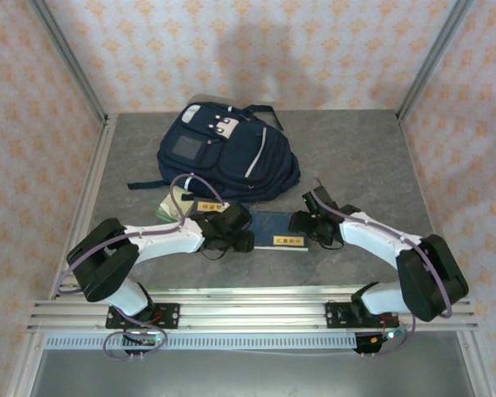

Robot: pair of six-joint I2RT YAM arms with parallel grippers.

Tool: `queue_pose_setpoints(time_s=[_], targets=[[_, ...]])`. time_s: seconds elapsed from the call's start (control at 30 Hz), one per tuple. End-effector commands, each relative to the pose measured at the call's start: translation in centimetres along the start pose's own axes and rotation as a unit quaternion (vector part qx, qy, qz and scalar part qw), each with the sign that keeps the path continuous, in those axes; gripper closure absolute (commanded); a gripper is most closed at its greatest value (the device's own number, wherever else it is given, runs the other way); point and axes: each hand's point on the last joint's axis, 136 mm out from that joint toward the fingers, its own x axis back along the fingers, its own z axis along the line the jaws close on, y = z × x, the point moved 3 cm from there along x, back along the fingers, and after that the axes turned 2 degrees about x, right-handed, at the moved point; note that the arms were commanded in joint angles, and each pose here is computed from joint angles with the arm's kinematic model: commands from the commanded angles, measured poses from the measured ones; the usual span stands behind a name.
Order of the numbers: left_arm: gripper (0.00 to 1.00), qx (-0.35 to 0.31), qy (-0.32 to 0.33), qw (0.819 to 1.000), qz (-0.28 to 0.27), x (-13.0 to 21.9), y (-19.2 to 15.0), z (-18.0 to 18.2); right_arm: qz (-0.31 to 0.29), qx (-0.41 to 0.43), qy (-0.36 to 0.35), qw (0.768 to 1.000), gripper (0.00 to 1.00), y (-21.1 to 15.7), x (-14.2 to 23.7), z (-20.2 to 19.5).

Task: Pack books, pencil case, and school supplies into a backpack

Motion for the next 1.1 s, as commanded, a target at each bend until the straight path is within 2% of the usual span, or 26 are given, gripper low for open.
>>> queue_pose_setpoints(time_s=[0.0,0.13,0.6,1.07], targets=[[0.49,-0.013,-0.008,1.000,-0.026,0.1,1.8,-1.5,0.023,0.000,0.042,0.999,0.18,-0.2,-1.4,1.4],[0.54,-0.021,-0.010,1.000,-0.020,-0.7,2.1,-2.1,0.055,-0.006,0.050,0.997,0.20,-0.9,-2.6,1.8],[0.66,-0.026,-0.014,1.000,0.006,-3.0,1.6,-2.5,0.050,-0.015,0.129,0.990,0.27,-0.7,0.9,4.2],[0.68,-0.028,-0.012,0.999,0.012,-2.9,1.1,-2.1,0.000,-0.009,0.094,0.996,0.33,0.4,3.8,3.0]])
